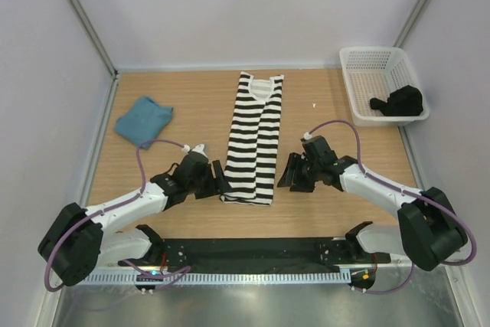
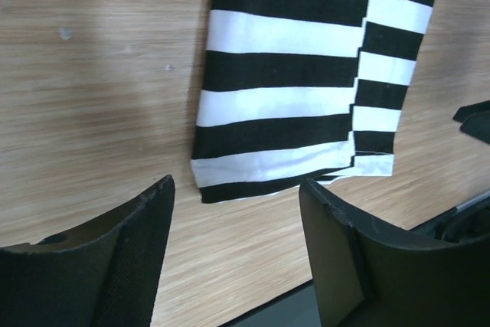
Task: Fold and stack the tank tops
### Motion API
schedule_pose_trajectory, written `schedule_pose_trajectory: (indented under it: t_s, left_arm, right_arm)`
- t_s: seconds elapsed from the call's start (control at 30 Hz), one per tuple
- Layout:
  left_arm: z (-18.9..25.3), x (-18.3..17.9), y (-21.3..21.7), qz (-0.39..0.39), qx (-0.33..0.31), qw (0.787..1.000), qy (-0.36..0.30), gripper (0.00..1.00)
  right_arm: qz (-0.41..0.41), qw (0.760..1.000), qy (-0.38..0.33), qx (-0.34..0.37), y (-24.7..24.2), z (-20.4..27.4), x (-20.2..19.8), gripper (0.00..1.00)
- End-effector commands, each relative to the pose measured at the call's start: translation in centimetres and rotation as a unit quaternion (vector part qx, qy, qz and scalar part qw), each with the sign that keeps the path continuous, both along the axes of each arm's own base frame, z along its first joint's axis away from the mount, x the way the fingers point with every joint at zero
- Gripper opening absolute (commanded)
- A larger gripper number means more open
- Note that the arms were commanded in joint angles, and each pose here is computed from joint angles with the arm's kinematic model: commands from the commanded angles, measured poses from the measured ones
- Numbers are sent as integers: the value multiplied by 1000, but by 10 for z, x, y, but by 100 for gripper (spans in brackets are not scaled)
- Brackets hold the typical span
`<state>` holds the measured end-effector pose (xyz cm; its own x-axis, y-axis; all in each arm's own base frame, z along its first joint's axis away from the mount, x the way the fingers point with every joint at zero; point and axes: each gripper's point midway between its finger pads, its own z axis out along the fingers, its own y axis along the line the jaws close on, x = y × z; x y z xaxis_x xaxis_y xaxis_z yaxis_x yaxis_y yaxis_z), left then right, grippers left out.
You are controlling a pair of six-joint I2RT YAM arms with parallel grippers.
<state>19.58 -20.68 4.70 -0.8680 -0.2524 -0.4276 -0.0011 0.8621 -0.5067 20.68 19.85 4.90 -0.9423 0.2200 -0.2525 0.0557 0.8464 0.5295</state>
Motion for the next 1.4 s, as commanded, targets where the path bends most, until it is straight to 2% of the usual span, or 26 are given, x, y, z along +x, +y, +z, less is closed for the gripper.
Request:
schedule_pose_trajectory:
  t_s: [0.0, 0.1, 0.33, 0.43, 0.63, 0.77, 0.83, 1.0, 1.17, 1.27, 1.37]
  left_arm:
    - [17, 10, -20, -36, -32, 999, -17, 66]
    - [12, 8, -24, -42, -37, 998, -9, 61]
    - [3, 2, -16, -44, -23, 999, -6, 58]
    - [3, 0, -13, -46, -18, 999, -8, 57]
    - [11, -2, -13, -63, -18, 998, -19, 52]
    - [12, -2, -12, -72, -9, 997, -22, 51]
    - [11, -5, -12, -76, -11, 997, -16, 49]
    - [5, -15, -19, -79, -38, 996, 2, 42]
    - [-2, -24, -27, -74, -52, 996, 14, 42]
    - [-4, -26, -33, -77, -54, 995, 16, 49]
    - [-6, -23, -36, -77, -46, 996, 17, 66]
  right_arm:
    - [-25, 999, -5, 26, 10, 12, -7, 56]
    - [-23, 999, 1, 33, 21, 11, -19, 55]
    - [-14, 999, 29, 19, 40, -9, -33, 54]
    - [-15, 999, 37, 3, 45, -16, -37, 51]
    - [-17, 999, 43, -22, 52, -29, -40, 38]
    - [-14, 999, 36, -36, 51, -27, -37, 17]
    - [-18, 998, 21, -55, 44, -23, -33, 12]
    - [-6, 997, 12, -79, 31, -20, -37, 8]
    - [2, 996, 16, -86, 27, -24, -42, 7]
    - [5, 996, 15, -83, 29, -24, -42, 7]
    - [5, 996, 16, -84, 27, -26, -43, 6]
